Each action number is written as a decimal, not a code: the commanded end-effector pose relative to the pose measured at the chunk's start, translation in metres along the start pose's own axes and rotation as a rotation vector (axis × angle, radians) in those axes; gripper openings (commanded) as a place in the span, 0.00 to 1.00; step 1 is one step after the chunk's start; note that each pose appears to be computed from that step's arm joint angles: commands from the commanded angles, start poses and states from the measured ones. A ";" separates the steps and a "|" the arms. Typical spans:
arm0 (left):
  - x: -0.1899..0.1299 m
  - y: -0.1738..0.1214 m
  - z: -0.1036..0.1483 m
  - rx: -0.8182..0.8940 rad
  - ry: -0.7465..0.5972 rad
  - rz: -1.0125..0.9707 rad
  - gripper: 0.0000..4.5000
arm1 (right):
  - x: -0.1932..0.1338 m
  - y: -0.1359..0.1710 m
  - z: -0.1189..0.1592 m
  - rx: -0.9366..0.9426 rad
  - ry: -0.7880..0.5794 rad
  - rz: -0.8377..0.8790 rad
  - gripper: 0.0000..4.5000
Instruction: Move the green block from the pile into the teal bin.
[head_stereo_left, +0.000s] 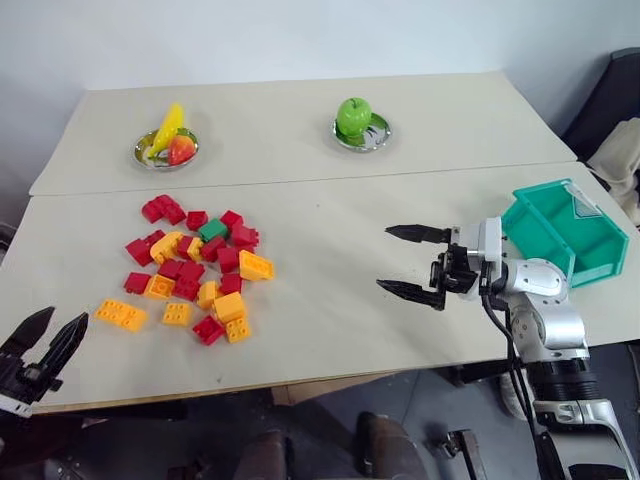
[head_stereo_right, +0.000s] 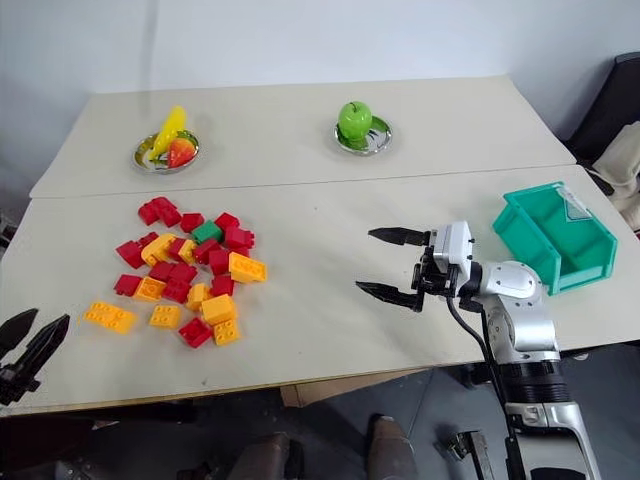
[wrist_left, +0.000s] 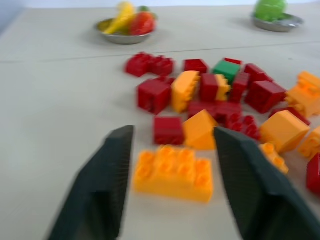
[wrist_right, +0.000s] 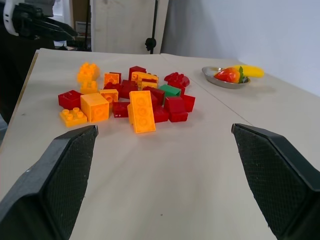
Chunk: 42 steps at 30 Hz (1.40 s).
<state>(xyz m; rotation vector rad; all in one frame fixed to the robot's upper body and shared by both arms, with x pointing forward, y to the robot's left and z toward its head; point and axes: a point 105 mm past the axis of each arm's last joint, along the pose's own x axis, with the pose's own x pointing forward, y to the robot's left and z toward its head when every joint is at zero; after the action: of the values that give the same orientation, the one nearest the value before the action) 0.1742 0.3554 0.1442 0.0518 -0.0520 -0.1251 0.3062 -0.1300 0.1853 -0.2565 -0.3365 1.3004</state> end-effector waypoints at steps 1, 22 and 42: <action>0.010 -0.008 0.014 0.044 -0.027 -0.053 0.92 | 0.001 -0.002 0.007 -0.035 -0.021 0.007 1.00; 0.230 -0.077 0.045 0.251 0.329 -0.483 0.99 | 0.003 -0.001 0.010 -0.048 -0.048 -0.078 1.00; 0.224 -0.077 0.043 0.304 0.544 -0.651 0.50 | 0.001 0.009 0.011 -0.042 -0.058 -0.131 1.00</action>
<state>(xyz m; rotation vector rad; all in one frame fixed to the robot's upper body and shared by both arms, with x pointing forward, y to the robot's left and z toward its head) 0.3829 0.2473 0.1828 0.3580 0.5208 -0.7665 0.2984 -0.1265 0.1810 -0.2210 -0.3693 1.1774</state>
